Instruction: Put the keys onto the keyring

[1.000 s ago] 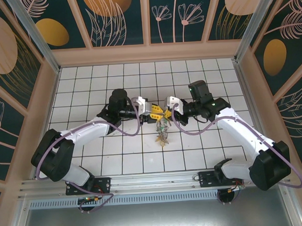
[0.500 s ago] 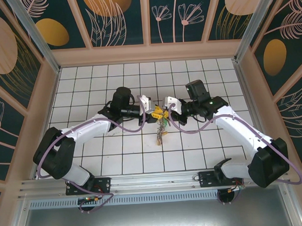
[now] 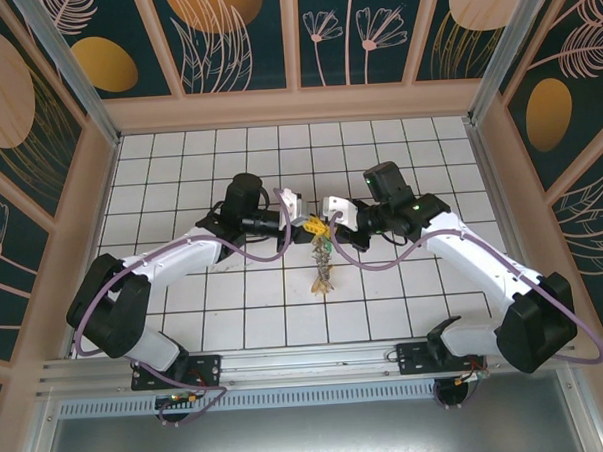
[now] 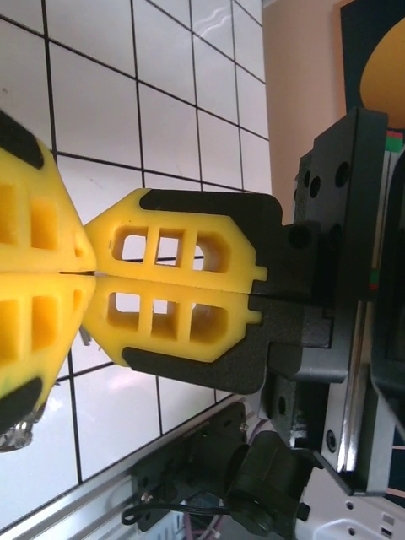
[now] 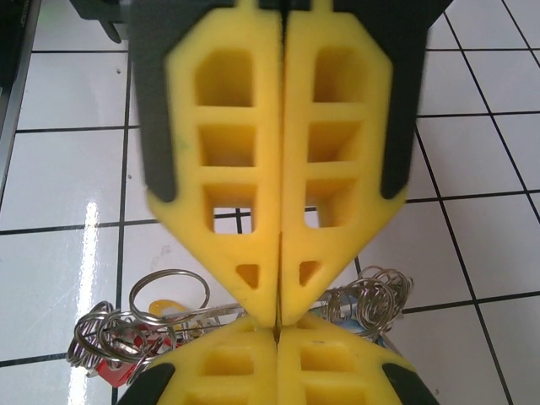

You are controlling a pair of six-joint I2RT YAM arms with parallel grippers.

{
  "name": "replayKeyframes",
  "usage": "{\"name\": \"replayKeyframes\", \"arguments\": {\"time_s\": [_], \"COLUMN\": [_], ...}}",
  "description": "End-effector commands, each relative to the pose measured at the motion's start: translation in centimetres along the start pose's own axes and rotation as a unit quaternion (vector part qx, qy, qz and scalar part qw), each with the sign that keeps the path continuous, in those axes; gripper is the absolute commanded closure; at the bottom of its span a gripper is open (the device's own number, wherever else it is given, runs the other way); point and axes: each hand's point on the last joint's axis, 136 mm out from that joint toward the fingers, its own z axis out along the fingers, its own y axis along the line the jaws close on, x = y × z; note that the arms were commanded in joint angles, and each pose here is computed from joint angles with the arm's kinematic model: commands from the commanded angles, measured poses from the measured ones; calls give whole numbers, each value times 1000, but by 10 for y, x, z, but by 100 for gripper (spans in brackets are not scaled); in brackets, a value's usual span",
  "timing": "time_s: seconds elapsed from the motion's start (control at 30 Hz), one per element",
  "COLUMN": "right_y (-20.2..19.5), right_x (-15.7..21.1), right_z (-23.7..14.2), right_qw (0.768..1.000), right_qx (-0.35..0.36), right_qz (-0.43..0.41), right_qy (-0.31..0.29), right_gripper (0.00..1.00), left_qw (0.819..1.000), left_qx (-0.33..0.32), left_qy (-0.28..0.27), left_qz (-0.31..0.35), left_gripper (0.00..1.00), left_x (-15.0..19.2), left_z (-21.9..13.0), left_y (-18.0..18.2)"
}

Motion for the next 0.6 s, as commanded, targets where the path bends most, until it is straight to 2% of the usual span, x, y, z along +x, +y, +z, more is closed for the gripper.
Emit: {"name": "replayKeyframes", "arguments": {"time_s": [0.0, 0.13, 0.17, 0.27, 0.3, 0.4, 0.57], "right_y": [-10, -11, -10, -4, -3, 2, 4], "right_x": [-24, -29, -29, -23, -21, -22, -18], "right_z": [-4, -8, -10, -15, -18, -23, -25], "right_qw": [999, 998, 998, 998, 997, 996, 996], "right_qx": [15, 19, 18, 8, 5, -12, -17], "right_qz": [-24, -29, -31, -27, -23, -12, -4], "right_qy": [-32, -45, -47, -61, -69, -93, -91], "right_gripper": [100, 100, 97, 79, 76, 76, 76], "left_qw": [1000, 1000, 999, 998, 997, 995, 992], "left_qx": [21, 25, 26, 23, 25, 42, 49], "left_qy": [-9, 4, 3, -24, -35, -52, -75], "left_qz": [-1, 18, 30, 58, 65, 68, 90], "left_gripper": [100, 100, 100, 100, 100, 100, 100], "left_x": [-10, -6, -7, -23, -29, -38, -43], "left_z": [2, 1, 0, -6, -8, -8, -10], "left_y": [-4, -6, -8, -14, -15, -20, -25]}}
